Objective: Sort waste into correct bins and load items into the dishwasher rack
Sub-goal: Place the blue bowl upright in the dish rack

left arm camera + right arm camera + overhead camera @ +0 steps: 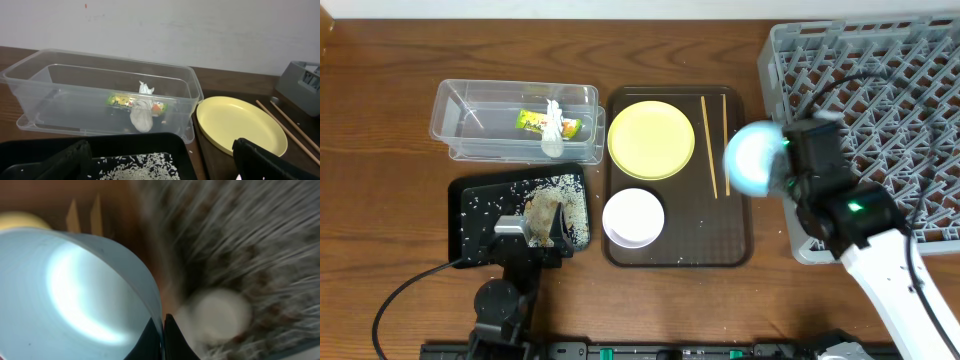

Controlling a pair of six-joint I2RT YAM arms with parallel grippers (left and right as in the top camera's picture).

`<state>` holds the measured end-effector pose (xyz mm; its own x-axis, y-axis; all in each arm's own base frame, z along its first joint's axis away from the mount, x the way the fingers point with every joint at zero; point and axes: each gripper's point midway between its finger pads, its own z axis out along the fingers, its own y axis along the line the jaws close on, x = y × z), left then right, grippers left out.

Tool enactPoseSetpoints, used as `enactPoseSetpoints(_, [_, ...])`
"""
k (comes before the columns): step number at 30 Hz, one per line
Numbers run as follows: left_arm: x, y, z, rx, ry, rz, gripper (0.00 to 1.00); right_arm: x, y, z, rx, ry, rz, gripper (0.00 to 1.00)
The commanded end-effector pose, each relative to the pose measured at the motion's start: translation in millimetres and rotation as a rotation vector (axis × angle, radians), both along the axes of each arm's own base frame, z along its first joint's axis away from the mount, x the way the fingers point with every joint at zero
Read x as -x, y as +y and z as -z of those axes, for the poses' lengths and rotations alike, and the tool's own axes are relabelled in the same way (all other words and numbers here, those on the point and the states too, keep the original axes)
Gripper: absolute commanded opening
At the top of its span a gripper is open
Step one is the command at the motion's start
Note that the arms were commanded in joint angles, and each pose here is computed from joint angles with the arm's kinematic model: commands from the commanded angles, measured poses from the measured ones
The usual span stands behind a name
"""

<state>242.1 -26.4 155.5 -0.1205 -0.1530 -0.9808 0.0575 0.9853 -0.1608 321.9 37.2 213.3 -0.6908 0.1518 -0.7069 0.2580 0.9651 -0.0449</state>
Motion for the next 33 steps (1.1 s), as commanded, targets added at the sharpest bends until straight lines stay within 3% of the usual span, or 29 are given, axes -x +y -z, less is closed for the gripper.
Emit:
enactPoseSetpoints(1, [-1,3,18,-0.007,0.039,-0.015,0.93,-1,-60,-47,0.29,-0.166,0.264,0.01])
enactPoseSetpoints(7, [-1,3,18,-0.007,0.039,-0.015,0.93,-21,-99,-59,0.383,-0.265,0.476,0.02])
enactPoseSetpoints(14, [-1,3,18,-0.007,0.039,-0.015,0.93,-48,-143,-16,0.471,-0.153,0.574,0.02])
enactPoseSetpoints(26, [-1,3,18,-0.007,0.039,-0.015,0.93,-82,-125,73,0.618,0.085,0.406,0.02])
enactPoseSetpoints(33, [-1,3,18,-0.007,0.039,-0.015,0.93,-76,-87,84,0.692,0.163,0.263,0.01])
